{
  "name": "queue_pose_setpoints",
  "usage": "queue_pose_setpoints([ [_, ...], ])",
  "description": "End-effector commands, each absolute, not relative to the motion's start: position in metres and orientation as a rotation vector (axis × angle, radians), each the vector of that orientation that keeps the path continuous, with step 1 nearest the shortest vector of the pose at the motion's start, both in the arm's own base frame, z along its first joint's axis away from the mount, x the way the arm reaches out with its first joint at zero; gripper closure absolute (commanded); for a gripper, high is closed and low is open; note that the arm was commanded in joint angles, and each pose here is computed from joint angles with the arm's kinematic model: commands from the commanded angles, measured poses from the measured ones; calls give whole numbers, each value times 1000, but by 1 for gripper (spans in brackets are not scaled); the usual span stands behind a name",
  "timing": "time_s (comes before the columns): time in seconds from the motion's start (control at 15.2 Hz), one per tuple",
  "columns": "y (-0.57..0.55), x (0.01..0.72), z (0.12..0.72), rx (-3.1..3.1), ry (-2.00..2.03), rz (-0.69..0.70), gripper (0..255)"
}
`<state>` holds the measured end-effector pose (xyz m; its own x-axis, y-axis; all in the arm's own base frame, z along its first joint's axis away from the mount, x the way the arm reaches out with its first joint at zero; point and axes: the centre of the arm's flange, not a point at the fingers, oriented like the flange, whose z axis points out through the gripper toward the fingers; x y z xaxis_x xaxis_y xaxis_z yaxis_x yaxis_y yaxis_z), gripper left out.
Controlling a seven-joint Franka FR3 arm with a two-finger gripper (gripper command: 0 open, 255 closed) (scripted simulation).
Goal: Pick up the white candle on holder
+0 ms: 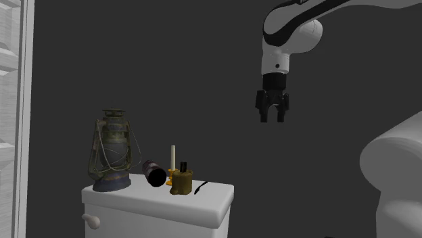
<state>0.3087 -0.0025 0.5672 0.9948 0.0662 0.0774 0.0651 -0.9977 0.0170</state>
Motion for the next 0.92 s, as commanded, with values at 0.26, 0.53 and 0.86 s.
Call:
queue_pose_setpoints([
  [0.26,33,349,560,3126,103,97,0],
  [0.53,68,390,551,3128,103,71,0],
  [0.86,113,440,540,3130,103,40,0],
])
